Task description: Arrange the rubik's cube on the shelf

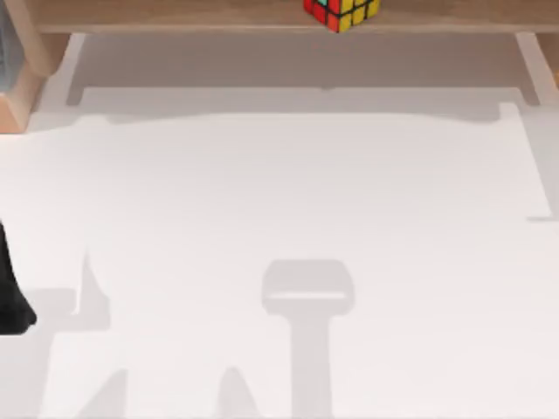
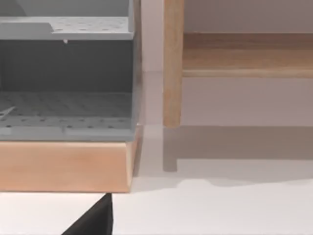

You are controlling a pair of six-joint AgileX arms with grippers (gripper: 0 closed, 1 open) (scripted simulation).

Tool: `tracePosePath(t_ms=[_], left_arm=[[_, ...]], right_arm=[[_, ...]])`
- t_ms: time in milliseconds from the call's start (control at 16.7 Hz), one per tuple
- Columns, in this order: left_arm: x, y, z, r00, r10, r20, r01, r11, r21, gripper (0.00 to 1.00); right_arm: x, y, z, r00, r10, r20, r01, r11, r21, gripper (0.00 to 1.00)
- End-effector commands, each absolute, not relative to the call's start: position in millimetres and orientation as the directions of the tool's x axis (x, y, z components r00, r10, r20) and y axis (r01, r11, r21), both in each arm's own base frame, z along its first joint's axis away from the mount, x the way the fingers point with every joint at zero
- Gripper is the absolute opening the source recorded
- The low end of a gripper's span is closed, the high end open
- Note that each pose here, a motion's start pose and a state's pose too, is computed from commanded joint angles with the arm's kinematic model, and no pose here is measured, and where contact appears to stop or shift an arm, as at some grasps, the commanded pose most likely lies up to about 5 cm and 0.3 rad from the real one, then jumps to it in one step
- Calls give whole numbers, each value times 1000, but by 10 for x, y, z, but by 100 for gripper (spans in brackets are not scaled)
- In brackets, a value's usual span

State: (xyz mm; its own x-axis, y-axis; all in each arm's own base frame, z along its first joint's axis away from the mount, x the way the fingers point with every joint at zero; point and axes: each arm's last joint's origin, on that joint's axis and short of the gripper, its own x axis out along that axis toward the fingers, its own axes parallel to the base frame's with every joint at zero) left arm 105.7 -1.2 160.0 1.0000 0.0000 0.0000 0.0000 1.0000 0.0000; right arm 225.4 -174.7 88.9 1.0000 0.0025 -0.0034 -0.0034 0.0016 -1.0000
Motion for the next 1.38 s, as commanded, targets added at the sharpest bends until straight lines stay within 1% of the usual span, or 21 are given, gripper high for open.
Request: tracePosePath(t_ms=[60, 420, 720, 960, 1380], left_arm=[[1057, -12, 1600, 1000, 0, 0, 0, 1000, 0, 100], [1057, -12, 1600, 1000, 0, 0, 0, 1000, 0, 100], [1057, -12, 1600, 1000, 0, 0, 0, 1000, 0, 100], [1057, -12, 1600, 1000, 0, 0, 0, 1000, 0, 100], [1057, -12, 1600, 1000, 0, 0, 0, 1000, 0, 100]], right_arm=[[2251, -1785, 892, 1000, -9, 0, 0, 0, -1000, 100], [2263, -1777, 897, 1000, -8, 1, 1, 0, -1000, 100], [2491, -1789, 892, 1000, -10, 0, 0, 0, -1000, 100], [2500, -1789, 892, 1000, -10, 0, 0, 0, -1000, 100], [2500, -1789, 892, 1000, -10, 0, 0, 0, -1000, 47]])
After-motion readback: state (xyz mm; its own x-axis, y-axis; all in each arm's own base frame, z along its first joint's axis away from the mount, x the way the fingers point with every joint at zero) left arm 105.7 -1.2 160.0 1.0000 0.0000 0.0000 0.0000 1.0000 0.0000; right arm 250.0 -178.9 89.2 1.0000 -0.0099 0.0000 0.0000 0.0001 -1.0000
